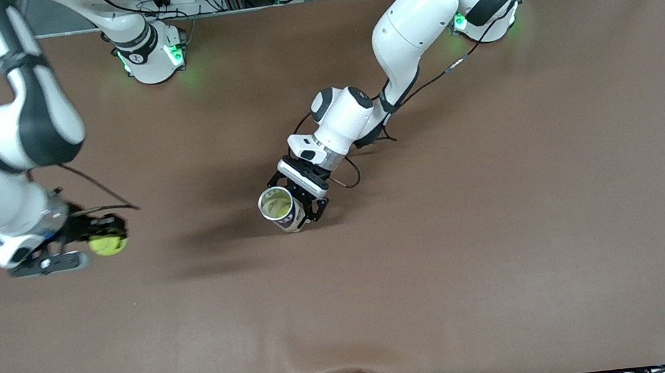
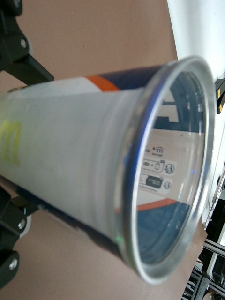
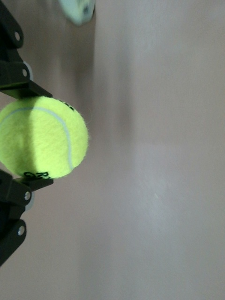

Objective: Insert tennis ball vertically with right arm
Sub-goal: 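Move the second ball above the tube opening with the right gripper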

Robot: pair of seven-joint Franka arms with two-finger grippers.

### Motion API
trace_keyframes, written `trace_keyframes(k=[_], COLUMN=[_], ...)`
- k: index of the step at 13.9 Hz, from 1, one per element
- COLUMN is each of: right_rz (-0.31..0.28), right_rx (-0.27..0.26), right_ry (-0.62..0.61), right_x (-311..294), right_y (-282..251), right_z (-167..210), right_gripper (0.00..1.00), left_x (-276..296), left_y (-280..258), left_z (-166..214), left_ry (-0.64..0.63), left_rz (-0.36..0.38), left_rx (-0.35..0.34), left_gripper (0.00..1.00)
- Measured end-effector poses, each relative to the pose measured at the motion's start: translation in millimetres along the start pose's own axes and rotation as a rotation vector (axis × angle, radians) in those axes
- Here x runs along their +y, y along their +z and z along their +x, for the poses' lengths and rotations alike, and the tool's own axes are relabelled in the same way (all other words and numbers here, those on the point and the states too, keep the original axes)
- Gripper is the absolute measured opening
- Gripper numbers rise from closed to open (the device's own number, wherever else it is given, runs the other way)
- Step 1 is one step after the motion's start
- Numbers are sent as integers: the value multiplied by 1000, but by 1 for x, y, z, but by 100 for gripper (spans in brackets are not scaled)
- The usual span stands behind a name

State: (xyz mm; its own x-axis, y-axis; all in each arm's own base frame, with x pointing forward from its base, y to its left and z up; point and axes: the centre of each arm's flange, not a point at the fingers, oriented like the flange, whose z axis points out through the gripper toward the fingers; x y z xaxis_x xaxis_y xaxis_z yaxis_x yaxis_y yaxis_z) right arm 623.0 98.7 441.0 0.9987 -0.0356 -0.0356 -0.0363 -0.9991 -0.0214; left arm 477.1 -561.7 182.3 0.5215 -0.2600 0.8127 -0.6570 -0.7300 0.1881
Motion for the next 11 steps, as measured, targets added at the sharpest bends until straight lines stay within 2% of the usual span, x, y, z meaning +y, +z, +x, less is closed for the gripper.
trace_keyframes(k=[3, 6, 11], right_rz=[-3, -8, -10], right_rx=[1, -5, -5], right_ry=[97, 179, 257], right_x=[-90, -152, -201], right_y=[-4, 2, 7], right_z=[-23, -48, -72], right_gripper=[67, 67, 67], left_x=[0, 1, 3], left_y=[-1, -4, -9], left_z=[-2, -4, -5], left_ry=[-1, -6, -6], left_rz=[1, 3, 3], left_rx=[-4, -14, -23], left_gripper=[100, 100, 100])
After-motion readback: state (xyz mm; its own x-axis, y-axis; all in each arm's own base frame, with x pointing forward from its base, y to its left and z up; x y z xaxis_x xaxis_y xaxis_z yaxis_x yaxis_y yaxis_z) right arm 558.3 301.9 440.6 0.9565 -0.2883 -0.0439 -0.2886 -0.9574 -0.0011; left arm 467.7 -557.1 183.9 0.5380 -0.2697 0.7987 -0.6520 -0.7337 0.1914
